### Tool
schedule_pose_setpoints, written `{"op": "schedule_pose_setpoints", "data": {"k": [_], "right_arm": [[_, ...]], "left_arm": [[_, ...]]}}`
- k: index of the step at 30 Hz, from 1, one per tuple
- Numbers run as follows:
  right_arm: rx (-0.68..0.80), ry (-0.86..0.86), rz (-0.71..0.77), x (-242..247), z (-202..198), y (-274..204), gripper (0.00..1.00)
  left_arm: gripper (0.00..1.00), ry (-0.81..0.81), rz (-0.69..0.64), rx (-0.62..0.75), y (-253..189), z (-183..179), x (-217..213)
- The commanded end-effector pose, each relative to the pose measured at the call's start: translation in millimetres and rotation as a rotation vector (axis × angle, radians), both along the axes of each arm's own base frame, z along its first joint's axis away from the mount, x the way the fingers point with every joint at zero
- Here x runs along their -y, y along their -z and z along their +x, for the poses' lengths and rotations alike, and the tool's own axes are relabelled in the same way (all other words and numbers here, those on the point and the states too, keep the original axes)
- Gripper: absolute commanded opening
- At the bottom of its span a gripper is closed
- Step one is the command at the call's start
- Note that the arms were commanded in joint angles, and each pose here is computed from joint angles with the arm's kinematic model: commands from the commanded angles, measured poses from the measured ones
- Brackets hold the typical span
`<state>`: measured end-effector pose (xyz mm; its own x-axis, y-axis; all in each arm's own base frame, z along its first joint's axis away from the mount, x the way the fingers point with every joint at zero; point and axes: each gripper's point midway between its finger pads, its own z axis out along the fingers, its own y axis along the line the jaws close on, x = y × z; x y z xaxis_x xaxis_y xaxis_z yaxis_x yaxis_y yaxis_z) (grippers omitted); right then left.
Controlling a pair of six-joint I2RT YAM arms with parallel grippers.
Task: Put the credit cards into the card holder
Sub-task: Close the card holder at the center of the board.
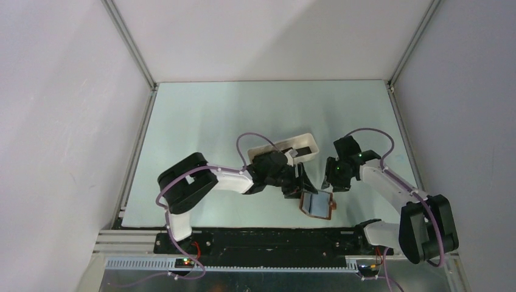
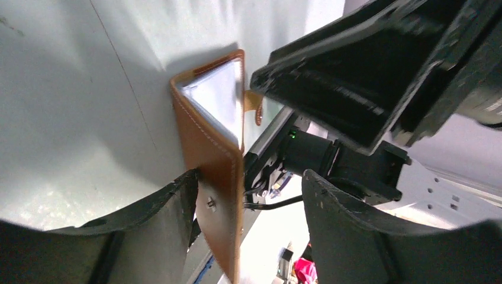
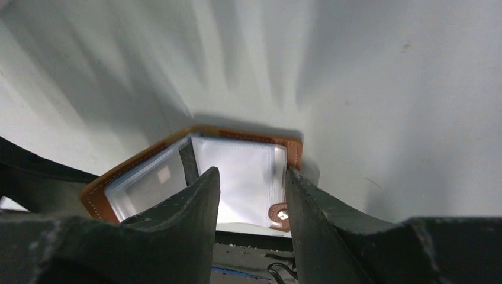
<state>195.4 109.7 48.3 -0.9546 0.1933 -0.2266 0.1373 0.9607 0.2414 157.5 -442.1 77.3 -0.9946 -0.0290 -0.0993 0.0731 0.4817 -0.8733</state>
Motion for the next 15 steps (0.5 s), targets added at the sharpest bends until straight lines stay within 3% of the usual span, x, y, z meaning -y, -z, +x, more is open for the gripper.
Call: {"op": "schedule_pose_setpoints", "data": {"k": [1,8,12,15], "right_arm": [[0.032,0.146,0.058,16,15,-8,0.49],[0.044,0.240,0.161,33,21,-12,0.49],[0.038,0.229,0.183,30,22,-11,0.49],[0.039,0.223,0.187,29,23,-11,0.49]], "left_arm": [[0.69,0.048,-0.060,0.010,-19,-6,24],[0.67,0.070,-0.108,0.033,-40,-11,41],[0.49,0.013,-0.023,0.011,-19,-6,21],[0.54,0.034,0.077,-0.001,5,-12,9]]}}
